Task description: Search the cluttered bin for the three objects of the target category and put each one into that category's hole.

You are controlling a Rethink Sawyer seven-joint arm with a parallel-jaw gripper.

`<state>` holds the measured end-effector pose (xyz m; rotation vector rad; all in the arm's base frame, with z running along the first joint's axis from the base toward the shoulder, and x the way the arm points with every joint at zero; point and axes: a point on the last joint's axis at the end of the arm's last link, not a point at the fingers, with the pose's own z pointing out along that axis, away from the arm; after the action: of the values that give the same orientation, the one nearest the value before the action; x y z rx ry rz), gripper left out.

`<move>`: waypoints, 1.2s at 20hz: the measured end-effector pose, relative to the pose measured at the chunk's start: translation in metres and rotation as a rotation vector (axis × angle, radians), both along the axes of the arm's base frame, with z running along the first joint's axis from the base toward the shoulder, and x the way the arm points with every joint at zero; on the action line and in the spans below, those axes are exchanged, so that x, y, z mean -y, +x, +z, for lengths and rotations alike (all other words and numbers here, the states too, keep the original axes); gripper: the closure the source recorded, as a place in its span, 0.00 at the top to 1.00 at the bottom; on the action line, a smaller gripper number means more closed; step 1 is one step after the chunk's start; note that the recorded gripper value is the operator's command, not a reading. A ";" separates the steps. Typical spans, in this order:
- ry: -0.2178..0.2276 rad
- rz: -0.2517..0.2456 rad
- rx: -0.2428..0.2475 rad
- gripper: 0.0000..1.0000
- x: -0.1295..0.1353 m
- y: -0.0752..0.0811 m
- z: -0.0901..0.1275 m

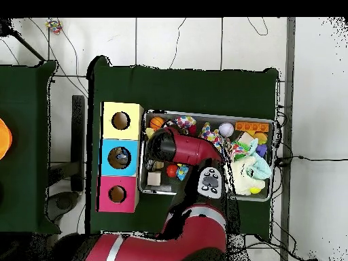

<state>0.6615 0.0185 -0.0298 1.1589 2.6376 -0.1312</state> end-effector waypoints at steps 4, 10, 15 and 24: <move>-0.002 0.005 -0.004 1.00 0.000 -0.001 -0.015; -0.002 0.005 -0.002 0.00 0.001 0.001 -0.018; 0.002 -0.003 0.002 0.00 0.006 0.004 -0.016; 0.023 -0.037 -0.010 0.00 0.017 0.005 0.009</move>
<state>0.6665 0.0012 -0.0204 1.2183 2.6335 -0.1148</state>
